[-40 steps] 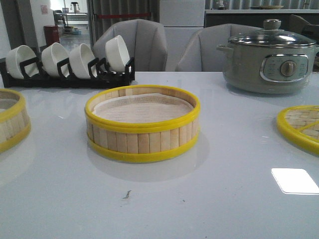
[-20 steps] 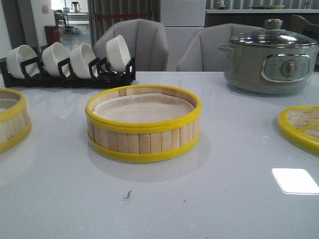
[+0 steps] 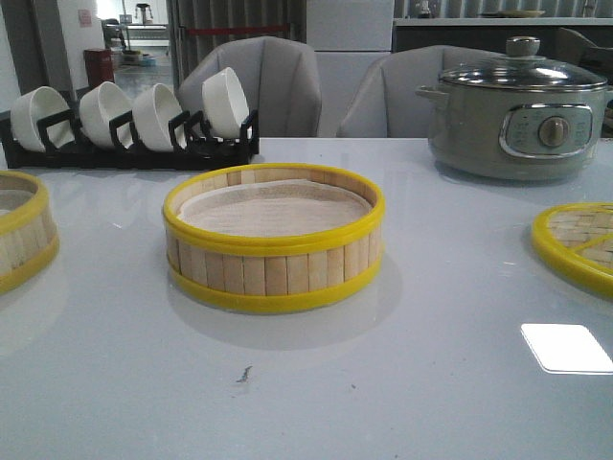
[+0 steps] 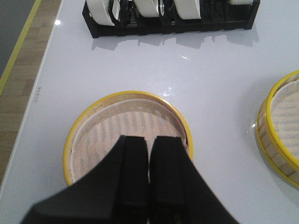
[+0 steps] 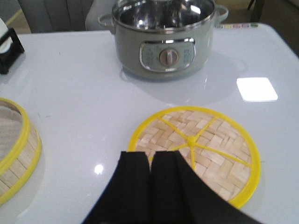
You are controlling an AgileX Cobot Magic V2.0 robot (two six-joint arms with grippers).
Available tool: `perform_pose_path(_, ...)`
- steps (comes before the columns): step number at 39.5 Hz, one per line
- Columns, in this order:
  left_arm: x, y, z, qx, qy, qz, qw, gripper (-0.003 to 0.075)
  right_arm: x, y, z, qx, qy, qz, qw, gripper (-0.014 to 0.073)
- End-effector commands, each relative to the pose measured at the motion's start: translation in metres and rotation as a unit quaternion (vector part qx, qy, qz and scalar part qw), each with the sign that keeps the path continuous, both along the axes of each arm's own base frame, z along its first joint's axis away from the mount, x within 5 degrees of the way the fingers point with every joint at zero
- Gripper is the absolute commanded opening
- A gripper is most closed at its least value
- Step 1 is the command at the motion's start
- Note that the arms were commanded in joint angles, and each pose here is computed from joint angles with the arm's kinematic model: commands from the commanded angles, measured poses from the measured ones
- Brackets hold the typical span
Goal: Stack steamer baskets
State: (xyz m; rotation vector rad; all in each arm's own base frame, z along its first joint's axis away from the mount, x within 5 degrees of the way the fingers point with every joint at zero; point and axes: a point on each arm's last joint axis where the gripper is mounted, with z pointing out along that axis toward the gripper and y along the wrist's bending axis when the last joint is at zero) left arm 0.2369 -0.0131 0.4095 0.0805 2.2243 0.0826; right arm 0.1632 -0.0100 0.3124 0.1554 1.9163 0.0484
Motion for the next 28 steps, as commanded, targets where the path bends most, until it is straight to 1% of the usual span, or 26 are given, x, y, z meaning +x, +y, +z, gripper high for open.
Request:
perform_pose_path(1,-0.002,0.000,0.018,-0.003,-0.059,-0.004,0.998,0.0087,0.016,-0.001,0.013,0.008,-0.032,-0.005,0.999,0.0048)
perform_pose_path(4,-0.002,0.000,0.018,-0.003,-0.059,-0.004,0.998,0.0087,0.022,-0.001,0.006,0.020,-0.008,-0.006,1.000,0.0048)
perform_pose_path(7,-0.002,0.000,0.018,-0.003,-0.059,-0.004,0.998,0.0087,0.024,-0.001,0.002,0.021,0.005,-0.005,1.000,0.0048)
perform_pose_path(15,-0.003,0.000,0.017,-0.005,-0.050,-0.003,0.999,0.0087,0.025,-0.002,0.004,0.019,-0.008,-0.007,1.000,0.0051)
perform_pose_path(17,-0.003,0.000,0.017,-0.006,-0.050,-0.004,0.999,0.0087,0.025,-0.002,0.005,0.019,-0.011,-0.008,1.000,0.0072)
perform_pose_path(20,-0.003,0.000,0.017,-0.006,-0.050,-0.004,0.999,0.0087,0.025,-0.002,0.005,0.019,-0.011,-0.008,1.000,0.0158)
perform_pose_path(25,-0.003,0.000,0.017,-0.006,-0.050,-0.004,0.999,0.0087,0.025,-0.002,0.005,0.019,-0.012,-0.008,1.000,0.0381)
perform_pose_path(27,-0.003,0.000,0.017,-0.006,-0.050,-0.004,0.999,0.0087,0.025,-0.002,0.005,0.019,-0.013,-0.008,1.000,0.0428)
perform_pose_path(28,-0.003,0.000,0.017,-0.006,-0.050,-0.004,0.999,0.0087,0.025,-0.002,0.005,0.019,-0.013,-0.008,1.000,0.0437)
